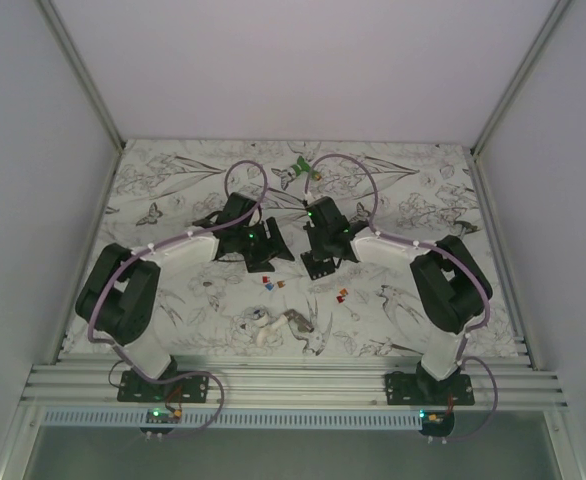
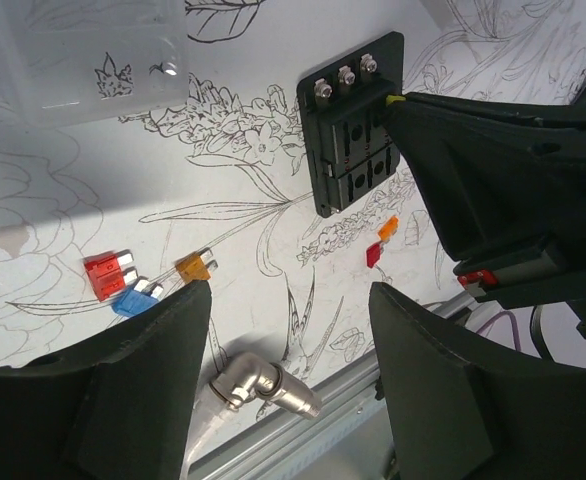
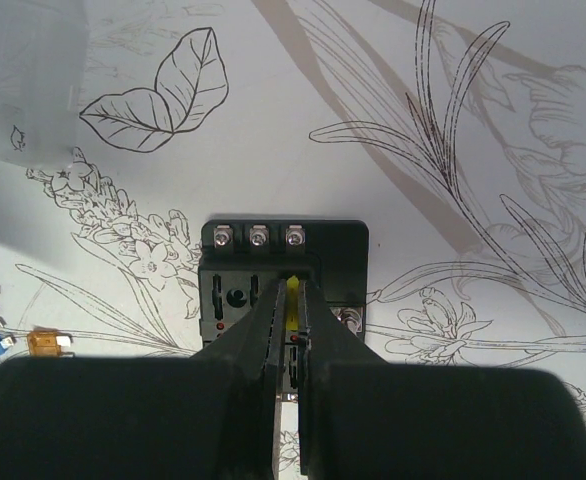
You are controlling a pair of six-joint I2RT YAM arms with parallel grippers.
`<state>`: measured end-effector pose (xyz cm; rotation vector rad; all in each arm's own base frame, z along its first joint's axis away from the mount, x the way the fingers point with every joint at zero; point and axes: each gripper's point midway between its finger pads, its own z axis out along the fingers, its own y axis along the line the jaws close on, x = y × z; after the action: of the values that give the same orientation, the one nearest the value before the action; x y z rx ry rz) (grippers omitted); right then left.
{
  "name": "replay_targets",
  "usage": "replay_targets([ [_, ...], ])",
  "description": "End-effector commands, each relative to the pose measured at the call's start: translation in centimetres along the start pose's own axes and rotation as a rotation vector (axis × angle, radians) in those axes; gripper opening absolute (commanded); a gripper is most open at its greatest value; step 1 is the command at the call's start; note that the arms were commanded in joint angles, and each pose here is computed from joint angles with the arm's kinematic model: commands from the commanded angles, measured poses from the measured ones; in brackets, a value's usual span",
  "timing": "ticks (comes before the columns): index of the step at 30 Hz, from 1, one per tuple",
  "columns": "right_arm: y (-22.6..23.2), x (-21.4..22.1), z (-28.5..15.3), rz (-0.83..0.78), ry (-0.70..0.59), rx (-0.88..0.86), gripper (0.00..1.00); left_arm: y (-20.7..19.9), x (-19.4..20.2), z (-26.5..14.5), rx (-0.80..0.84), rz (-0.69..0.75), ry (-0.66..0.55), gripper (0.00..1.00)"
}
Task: Snap on the fuse box
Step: Install the fuse at the fuse box base.
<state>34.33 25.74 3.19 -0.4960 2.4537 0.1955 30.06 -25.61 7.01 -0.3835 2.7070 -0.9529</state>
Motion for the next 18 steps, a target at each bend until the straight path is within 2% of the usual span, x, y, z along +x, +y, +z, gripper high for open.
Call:
replay_targets([
  [1, -2.0, 7.2, 0.4, -0.027, 0.237, 0.052, 0.00, 0.6, 0.3, -0.8, -0.017, 0.010, -0.009, 0.67],
  [5, -0.5, 3.1, -1.1, -0.033, 0.116, -0.017, 0.06, 0.4, 0.2, -1.5, -0.017, 0.028, -0.025, 0.68],
  [11, 1.5, -2.9, -4.9, -0.048, -0.067, -0.115, 0.20, 0.5, 0.1, -2.6, -0.030, 0.054, -0.055, 0.68],
  [15, 1.4, -4.0, -7.2, -0.051, -0.120, -0.128, 0.33, 0.9, 0.1, -3.3, -0.057, 0.074, -0.069, 0.69],
  [18, 0.5, -2.1, -7.8, -0.043, -0.067, -0.096, 0.38, 1.3, 0.2, -3.5, -0.075, 0.081, -0.076, 0.70],
])
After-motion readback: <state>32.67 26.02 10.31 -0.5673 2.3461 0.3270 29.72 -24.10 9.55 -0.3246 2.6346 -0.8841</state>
